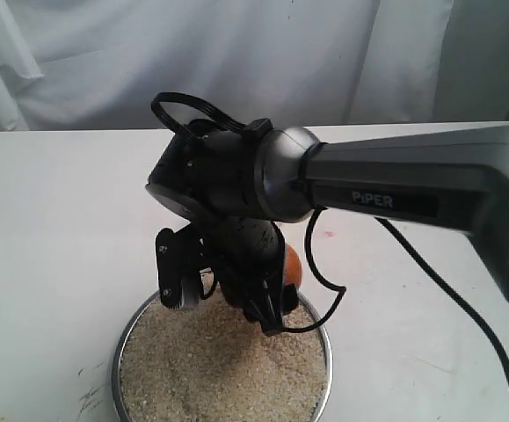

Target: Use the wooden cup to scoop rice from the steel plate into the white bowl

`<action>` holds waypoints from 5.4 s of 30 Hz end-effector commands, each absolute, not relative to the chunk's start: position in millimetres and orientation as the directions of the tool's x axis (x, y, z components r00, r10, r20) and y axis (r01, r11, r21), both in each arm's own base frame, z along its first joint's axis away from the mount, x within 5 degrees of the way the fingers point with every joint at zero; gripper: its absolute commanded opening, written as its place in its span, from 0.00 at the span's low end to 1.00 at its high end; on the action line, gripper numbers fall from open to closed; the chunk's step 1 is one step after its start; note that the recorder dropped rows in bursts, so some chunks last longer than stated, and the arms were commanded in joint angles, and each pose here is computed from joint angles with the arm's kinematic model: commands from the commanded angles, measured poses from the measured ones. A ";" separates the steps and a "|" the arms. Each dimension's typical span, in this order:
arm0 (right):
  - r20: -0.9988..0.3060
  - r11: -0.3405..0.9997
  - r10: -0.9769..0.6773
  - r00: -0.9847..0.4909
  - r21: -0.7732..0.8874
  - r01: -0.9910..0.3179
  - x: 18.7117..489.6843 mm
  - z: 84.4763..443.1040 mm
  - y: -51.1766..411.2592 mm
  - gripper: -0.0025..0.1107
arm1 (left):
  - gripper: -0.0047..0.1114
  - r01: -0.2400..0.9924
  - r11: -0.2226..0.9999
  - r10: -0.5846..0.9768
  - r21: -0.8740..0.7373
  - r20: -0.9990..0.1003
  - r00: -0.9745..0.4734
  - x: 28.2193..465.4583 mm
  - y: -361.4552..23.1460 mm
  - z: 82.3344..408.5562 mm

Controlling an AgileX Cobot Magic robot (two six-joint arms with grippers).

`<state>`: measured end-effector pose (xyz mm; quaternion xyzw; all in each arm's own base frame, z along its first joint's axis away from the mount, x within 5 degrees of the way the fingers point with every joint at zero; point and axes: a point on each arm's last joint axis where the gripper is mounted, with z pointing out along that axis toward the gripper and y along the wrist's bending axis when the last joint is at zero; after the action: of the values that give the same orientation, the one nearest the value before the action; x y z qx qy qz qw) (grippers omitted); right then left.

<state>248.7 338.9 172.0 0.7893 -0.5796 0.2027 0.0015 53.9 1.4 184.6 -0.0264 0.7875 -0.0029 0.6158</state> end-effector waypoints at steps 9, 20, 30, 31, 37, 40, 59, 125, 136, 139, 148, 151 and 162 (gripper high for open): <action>0.100 -0.268 -0.960 0.261 -0.062 -0.961 229.5 186.9 344.7 0.02 | 0.04 -0.040 0.999 -0.045 -0.037 -0.973 -0.228 54.0 1.5 184.4; 0.113 -0.222 -0.968 0.222 0.011 -0.975 234.7 160.0 344.8 0.02 | 0.04 -0.040 0.999 -0.045 -0.037 -0.973 -0.228 54.0 1.5 184.4; 0.131 -0.112 -0.985 0.115 0.031 -0.993 245.8 146.7 338.1 0.02 | 0.04 -0.040 0.999 -0.045 -0.037 -0.973 -0.228 54.0 1.5 184.4; 0.125 -0.098 -0.987 0.102 0.038 -0.994 247.3 146.7 337.0 0.03 | 0.04 -0.040 0.999 -0.045 -0.037 -0.973 -0.228 54.0 1.5 184.4; 0.119 -0.059 -0.991 0.064 0.043 -0.997 247.3 146.6 337.0 0.28 | 0.04 -0.040 0.999 -0.045 -0.037 -0.973 -0.228 54.0 1.5 184.4; 0.127 -0.055 -0.990 0.058 0.032 -0.998 248.3 146.7 336.3 0.45 | 0.04 -0.040 0.999 -0.045 -0.037 -0.973 -0.228 54.0 1.5 184.4; 0.110 -0.026 -0.993 0.028 0.014 -1.000 250.5 149.9 336.1 0.48 | 0.04 -0.040 0.999 -0.045 -0.037 -0.973 -0.228 54.0 1.5 184.4; -0.785 0.310 -0.527 -0.325 0.179 -0.934 221.0 162.1 166.0 0.88 | 0.04 -0.040 0.999 -0.045 -0.037 -0.973 -0.228 54.0 1.5 184.4; -0.749 0.254 -0.570 -0.339 0.232 -0.939 224.4 133.5 176.7 0.88 | 0.04 -0.040 0.999 -0.045 -0.037 -0.973 -0.228 54.0 1.5 184.4; -0.748 0.231 -0.583 -0.316 0.221 -0.948 225.5 133.1 187.3 0.88 | 0.04 -0.040 0.999 -0.045 -0.037 -0.973 -0.228 54.0 1.5 184.4; -0.715 0.205 -0.620 -0.324 0.250 -0.946 232.2 118.7 207.8 0.88 | 0.04 -0.040 0.999 -0.045 -0.037 -0.973 -0.228 54.0 1.5 184.4; -0.695 0.209 -0.633 -0.341 0.271 -0.940 235.1 116.7 209.4 0.92 | 0.04 -0.040 0.999 -0.045 -0.037 -0.973 -0.228 54.0 1.5 184.4; -0.682 0.226 -0.657 -0.320 0.227 -0.947 239.3 118.5 218.5 0.94 | 0.04 -0.040 0.999 -0.045 -0.037 -0.973 -0.228 54.0 1.5 184.4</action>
<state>238.4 217.6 119.1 0.5323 -0.7500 -0.3196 -0.2282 53.9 1.4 184.6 -0.0264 0.7875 -0.0029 0.6158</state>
